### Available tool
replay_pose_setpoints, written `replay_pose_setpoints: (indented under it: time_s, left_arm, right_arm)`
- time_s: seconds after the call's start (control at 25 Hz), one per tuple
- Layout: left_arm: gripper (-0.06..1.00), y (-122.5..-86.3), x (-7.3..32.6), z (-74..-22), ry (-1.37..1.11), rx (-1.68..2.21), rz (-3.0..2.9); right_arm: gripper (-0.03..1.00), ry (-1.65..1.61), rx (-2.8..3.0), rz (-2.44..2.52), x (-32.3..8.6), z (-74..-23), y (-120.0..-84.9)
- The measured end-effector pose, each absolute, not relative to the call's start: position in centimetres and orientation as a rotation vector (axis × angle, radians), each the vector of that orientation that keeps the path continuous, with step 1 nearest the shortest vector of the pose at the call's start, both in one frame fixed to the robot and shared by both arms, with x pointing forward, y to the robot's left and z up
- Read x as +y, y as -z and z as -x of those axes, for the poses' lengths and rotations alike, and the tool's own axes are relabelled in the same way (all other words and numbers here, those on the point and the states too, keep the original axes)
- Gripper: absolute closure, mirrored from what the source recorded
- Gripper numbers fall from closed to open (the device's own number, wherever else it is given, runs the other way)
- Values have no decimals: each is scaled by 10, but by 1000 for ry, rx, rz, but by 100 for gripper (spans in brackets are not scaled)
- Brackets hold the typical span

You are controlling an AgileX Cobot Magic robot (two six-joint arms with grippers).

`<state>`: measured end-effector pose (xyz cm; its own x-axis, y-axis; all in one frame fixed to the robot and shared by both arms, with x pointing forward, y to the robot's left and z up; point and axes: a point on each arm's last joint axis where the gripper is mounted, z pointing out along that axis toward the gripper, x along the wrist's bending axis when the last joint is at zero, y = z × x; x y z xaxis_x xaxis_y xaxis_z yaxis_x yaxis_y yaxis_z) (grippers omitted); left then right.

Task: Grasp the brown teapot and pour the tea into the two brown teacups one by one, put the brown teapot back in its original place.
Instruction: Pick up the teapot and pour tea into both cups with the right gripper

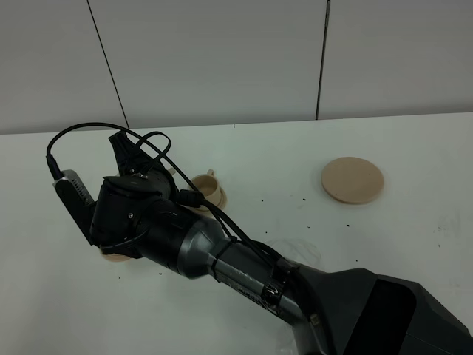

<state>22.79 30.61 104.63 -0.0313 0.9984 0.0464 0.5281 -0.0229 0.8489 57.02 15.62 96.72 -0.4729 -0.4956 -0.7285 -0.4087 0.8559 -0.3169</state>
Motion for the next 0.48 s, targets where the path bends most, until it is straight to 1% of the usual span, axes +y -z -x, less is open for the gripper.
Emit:
replay_pose_setpoints:
  time_s: [0.48]
  left_arm:
    - [69,-1046,306,-228,-953,1625,-1616]
  right_arm:
    - [87,155,2091,723,157,-571,-968]
